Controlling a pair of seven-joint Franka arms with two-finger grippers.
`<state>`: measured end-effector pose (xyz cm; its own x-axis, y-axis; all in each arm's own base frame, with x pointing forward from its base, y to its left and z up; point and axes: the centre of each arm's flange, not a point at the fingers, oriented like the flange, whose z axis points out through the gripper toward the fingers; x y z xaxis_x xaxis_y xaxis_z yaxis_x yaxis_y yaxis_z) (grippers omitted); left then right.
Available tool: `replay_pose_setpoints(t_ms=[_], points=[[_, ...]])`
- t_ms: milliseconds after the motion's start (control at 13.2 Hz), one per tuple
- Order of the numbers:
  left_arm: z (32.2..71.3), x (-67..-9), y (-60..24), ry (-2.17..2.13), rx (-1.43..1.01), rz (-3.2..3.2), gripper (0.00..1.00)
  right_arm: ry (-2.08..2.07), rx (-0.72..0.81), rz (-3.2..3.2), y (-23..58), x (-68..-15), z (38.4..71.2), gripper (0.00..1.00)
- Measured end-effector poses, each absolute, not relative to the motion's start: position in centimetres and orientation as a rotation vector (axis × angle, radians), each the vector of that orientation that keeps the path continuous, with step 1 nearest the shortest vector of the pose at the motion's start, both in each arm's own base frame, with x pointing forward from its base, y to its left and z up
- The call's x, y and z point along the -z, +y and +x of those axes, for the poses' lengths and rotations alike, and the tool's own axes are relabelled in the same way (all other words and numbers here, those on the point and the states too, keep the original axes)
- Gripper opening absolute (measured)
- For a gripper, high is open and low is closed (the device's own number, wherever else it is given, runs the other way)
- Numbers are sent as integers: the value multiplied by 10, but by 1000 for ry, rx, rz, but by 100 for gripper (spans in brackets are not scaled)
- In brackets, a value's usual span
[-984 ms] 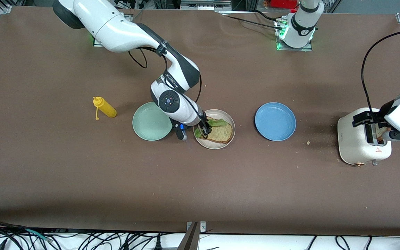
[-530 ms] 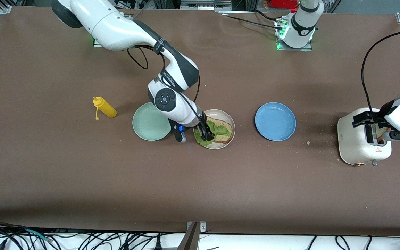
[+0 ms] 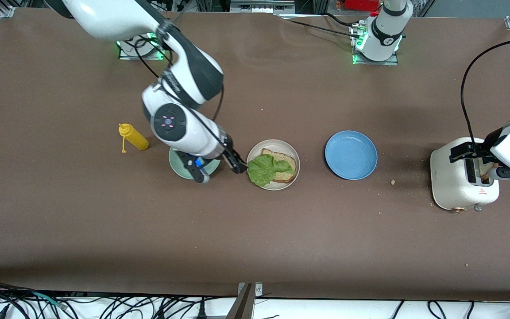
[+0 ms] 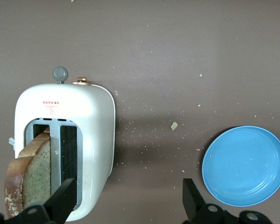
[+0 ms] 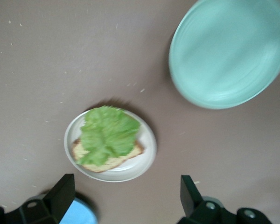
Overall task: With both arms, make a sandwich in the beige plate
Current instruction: 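Withdraw the right gripper while the left gripper reaches into the toaster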
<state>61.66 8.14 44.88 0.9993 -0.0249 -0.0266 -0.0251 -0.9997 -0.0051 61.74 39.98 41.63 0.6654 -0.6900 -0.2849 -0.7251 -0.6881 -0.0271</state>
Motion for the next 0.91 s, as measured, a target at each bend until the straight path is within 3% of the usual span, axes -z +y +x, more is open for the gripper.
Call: replay_pose_setpoints(t_ms=[454, 909], points=[[615, -445, 95, 8, -47, -3137, 100, 790, -304, -2958, 233, -486, 632, 100], [594, -433, 197, 138, -59, -3140, 100, 420, -239, -3035, 61, -501, 640, 100]])
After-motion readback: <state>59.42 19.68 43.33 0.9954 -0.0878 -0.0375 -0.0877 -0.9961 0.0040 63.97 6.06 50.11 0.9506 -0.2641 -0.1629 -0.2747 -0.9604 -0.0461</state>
